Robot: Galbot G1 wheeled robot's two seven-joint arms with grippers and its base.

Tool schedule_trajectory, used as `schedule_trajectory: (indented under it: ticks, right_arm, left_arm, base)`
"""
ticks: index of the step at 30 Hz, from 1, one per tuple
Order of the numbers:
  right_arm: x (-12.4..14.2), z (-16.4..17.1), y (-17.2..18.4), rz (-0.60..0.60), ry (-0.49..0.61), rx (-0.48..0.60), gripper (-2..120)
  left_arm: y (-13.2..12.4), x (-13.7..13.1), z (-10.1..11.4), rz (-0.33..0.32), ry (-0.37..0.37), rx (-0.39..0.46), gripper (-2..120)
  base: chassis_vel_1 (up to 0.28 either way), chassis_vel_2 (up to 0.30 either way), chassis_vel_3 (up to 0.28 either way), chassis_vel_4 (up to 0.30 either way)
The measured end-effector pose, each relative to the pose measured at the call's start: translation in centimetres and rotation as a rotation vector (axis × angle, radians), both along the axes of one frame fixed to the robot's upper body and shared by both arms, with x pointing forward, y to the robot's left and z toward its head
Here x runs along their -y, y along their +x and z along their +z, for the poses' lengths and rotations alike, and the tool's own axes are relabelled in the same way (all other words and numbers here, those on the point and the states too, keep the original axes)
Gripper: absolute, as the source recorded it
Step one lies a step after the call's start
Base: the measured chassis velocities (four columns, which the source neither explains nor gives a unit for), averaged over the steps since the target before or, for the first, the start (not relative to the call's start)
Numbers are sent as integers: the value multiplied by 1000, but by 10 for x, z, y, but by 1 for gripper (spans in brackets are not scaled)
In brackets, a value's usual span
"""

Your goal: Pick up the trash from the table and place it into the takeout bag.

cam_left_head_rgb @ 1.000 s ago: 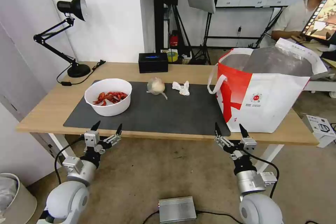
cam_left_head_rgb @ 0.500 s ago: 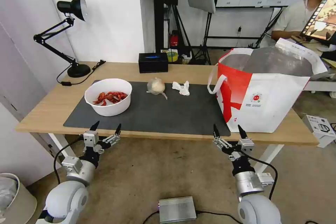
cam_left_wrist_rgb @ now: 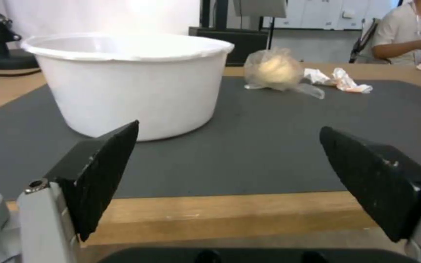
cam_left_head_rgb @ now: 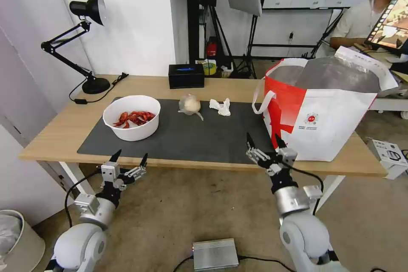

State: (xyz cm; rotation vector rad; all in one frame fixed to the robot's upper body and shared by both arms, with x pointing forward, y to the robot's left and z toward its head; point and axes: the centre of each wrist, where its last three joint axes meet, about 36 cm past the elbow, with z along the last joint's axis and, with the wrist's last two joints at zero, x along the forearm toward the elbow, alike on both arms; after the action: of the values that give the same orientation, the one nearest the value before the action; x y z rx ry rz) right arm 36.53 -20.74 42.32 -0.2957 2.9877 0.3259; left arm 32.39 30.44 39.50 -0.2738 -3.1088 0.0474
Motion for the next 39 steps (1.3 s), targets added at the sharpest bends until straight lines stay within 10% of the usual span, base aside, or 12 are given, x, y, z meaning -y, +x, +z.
schedule_trajectory:
  ticks: [39]
  right_arm:
    - [-65,57,208,-66,-121,-174,100]
  left_arm:
    - [-12,-15,4,45,-21,28,100]
  base:
    - [0,0,0,0]
